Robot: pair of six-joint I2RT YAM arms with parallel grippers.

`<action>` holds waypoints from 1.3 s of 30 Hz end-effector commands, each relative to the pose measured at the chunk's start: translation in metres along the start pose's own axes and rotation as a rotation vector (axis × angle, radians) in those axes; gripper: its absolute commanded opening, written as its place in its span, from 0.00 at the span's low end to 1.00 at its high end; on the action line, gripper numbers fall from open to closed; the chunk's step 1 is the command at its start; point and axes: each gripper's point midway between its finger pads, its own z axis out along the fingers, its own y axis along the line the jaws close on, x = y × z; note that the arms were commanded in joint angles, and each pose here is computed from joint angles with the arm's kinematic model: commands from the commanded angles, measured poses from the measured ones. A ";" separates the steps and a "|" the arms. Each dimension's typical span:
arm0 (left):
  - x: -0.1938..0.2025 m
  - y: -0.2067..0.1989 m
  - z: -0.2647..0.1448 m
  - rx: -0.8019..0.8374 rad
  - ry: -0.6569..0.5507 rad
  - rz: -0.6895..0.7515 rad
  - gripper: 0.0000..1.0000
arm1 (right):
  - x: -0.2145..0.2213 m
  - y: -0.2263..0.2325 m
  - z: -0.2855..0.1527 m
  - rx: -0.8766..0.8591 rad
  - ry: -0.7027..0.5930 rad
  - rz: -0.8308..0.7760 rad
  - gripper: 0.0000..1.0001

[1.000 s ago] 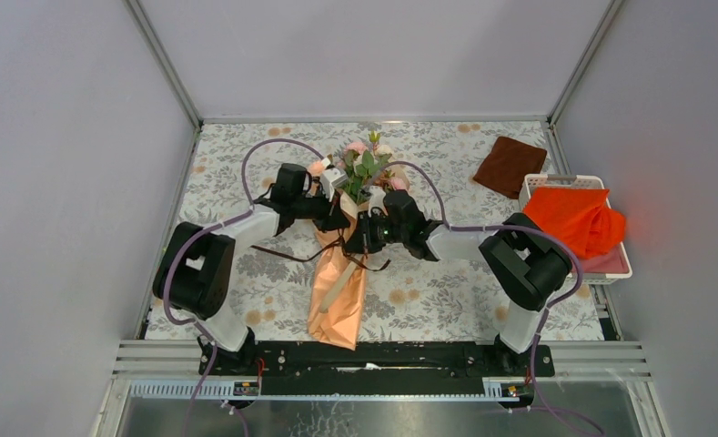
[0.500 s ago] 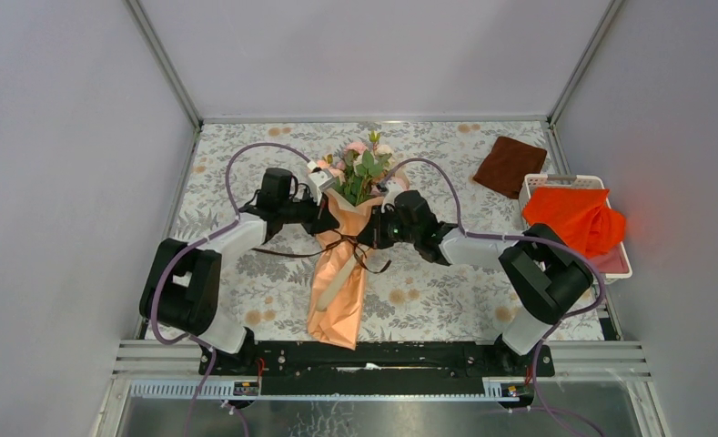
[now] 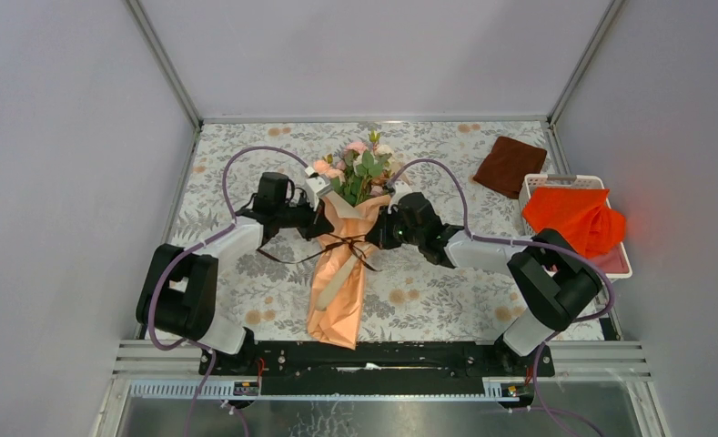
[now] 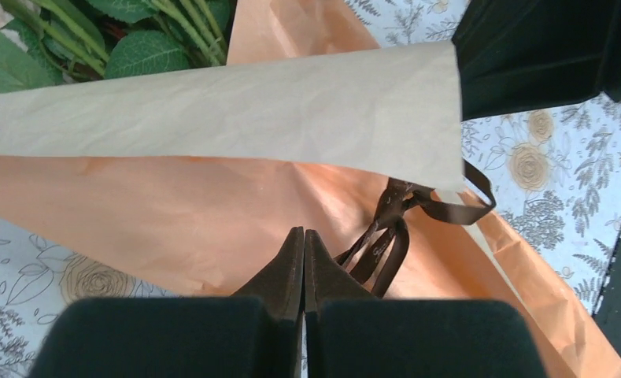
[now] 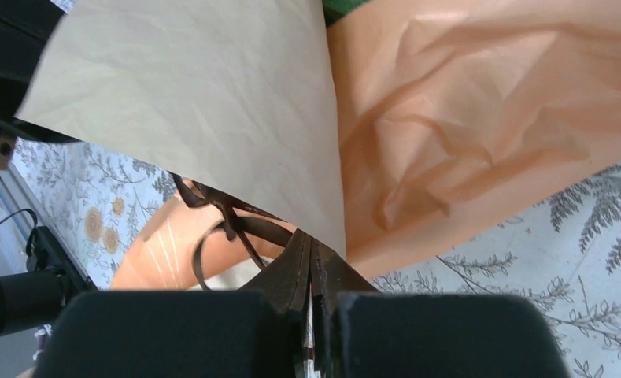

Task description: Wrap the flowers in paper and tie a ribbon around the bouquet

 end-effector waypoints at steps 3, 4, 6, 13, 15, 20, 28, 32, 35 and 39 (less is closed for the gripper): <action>0.015 0.019 -0.009 -0.110 0.053 0.039 0.00 | 0.008 -0.014 -0.016 0.050 -0.013 -0.018 0.00; 0.017 0.023 -0.010 -0.128 0.064 0.033 0.00 | 0.013 -0.016 -0.019 0.055 -0.006 -0.014 0.00; 0.021 0.025 -0.011 -0.140 0.081 0.017 0.00 | 0.021 -0.021 -0.025 0.067 0.000 -0.006 0.00; 0.036 0.038 -0.012 -0.191 0.144 -0.008 0.00 | 0.049 -0.041 -0.040 0.129 0.032 0.013 0.00; 0.043 0.044 -0.013 -0.210 0.175 -0.012 0.00 | 0.057 -0.048 -0.042 0.145 0.044 0.021 0.00; 0.053 0.048 -0.014 -0.222 0.219 -0.013 0.00 | 0.073 -0.059 -0.043 0.162 0.075 0.040 0.00; 0.062 0.053 -0.016 -0.243 0.244 -0.019 0.00 | 0.087 -0.070 -0.043 0.172 0.110 0.070 0.00; 0.062 0.056 -0.018 -0.259 0.250 -0.014 0.00 | 0.092 -0.078 -0.045 0.182 0.127 0.094 0.00; 0.063 0.057 -0.020 -0.264 0.253 -0.007 0.00 | 0.095 -0.081 -0.046 0.179 0.128 0.109 0.00; 0.068 0.051 -0.020 -0.242 0.256 -0.001 0.00 | 0.098 -0.081 -0.045 0.176 0.136 0.118 0.00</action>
